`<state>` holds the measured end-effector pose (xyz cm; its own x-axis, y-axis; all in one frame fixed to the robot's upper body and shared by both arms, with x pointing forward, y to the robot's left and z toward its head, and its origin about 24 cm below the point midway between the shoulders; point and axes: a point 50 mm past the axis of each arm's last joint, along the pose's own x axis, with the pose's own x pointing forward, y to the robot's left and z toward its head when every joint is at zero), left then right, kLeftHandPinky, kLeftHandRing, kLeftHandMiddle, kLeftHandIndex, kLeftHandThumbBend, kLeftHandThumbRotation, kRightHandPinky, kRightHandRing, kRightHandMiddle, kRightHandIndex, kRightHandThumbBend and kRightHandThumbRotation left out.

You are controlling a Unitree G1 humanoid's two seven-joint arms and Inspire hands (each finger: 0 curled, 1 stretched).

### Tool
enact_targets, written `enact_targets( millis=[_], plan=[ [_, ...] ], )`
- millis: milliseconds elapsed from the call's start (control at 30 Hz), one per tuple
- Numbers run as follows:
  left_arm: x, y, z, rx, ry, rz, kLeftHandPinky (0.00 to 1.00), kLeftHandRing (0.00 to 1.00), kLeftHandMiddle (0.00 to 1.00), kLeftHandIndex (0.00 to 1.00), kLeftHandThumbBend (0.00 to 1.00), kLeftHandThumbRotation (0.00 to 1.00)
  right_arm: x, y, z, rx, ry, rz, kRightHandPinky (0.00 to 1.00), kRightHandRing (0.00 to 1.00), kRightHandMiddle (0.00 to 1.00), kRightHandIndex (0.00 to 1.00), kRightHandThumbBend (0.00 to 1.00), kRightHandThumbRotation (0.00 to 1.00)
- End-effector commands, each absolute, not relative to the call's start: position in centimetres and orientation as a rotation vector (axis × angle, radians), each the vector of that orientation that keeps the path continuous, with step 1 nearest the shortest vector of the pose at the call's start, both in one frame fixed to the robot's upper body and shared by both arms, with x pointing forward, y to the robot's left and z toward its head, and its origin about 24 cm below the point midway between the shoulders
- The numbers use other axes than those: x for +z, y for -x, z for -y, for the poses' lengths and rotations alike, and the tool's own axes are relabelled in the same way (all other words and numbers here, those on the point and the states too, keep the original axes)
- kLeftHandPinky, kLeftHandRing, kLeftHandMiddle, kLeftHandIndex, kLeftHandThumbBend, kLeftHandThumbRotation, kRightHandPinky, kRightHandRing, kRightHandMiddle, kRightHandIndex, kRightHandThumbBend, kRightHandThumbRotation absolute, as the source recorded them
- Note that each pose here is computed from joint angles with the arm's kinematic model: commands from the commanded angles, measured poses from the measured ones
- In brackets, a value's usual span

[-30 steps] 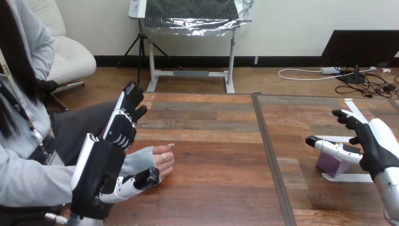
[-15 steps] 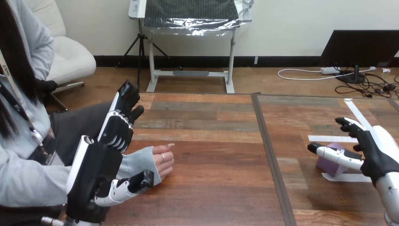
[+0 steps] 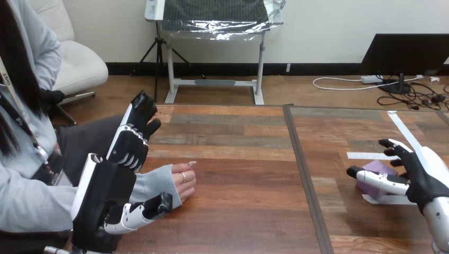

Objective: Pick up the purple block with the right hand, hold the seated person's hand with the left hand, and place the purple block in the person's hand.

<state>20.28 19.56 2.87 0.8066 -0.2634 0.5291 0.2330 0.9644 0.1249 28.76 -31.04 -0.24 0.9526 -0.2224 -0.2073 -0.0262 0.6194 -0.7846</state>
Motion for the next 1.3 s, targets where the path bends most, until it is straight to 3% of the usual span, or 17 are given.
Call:
enact_targets(
  millis=[0,333,533,633,767,800,933,1067,1267],
  plan=[
    [4.6,-20.9,-19.3,-0.272,-0.073,0.663,0.94,0.98,0.99,0.97,1.00,0.59,0.9,-30.0,30.6,-0.127,0.904,-0.267,0.63,0.80,0.87,0.90,0.97,0.62],
    [4.8,-20.6,-19.1,-0.278,-0.049,0.672,0.94,0.98,1.00,0.97,1.00,0.57,0.2,-29.7,30.5,-0.109,0.935,-0.299,0.71,0.85,0.85,0.89,0.95,0.64],
    [4.8,-20.4,-19.0,-0.270,-0.045,0.682,0.94,0.98,0.99,0.97,1.00,0.57,-0.1,-29.7,30.2,-0.122,0.964,-0.311,0.70,0.82,0.81,0.86,0.95,0.60],
    [4.9,-20.3,-18.9,-0.270,-0.040,0.681,0.94,0.98,0.99,0.97,1.00,0.57,-0.3,-29.6,30.1,-0.132,0.978,-0.316,0.64,0.76,0.75,0.84,0.96,0.58],
    [4.9,-20.3,-18.9,-0.273,-0.036,0.686,0.95,0.99,1.00,0.97,1.00,0.57,-0.5,-29.7,30.0,-0.150,0.996,-0.333,0.41,0.42,0.47,0.80,0.93,0.50],
    [4.9,-20.2,-18.8,-0.274,-0.034,0.688,0.95,0.99,1.00,0.97,1.00,0.57,-0.5,-29.7,30.0,-0.154,1.000,-0.336,0.39,0.40,0.45,0.79,0.92,0.48],
    [4.9,-20.1,-18.7,-0.268,-0.027,0.690,0.95,0.98,0.99,0.96,1.00,0.57,-0.6,-29.7,29.9,-0.183,1.020,-0.323,0.36,0.38,0.43,0.73,0.88,0.39],
    [5.0,-20.1,-18.6,-0.266,-0.020,0.695,0.94,0.98,0.99,0.96,1.00,0.57,-0.7,-29.7,29.8,-0.206,1.044,-0.323,0.34,0.40,0.46,0.60,0.83,0.24],
    [5.1,-20.0,-18.4,-0.275,-0.009,0.699,0.94,0.98,0.99,0.96,1.00,0.57,-0.8,-29.7,29.7,-0.244,1.100,-0.337,0.26,0.33,0.41,0.50,0.81,0.15]
  ],
)
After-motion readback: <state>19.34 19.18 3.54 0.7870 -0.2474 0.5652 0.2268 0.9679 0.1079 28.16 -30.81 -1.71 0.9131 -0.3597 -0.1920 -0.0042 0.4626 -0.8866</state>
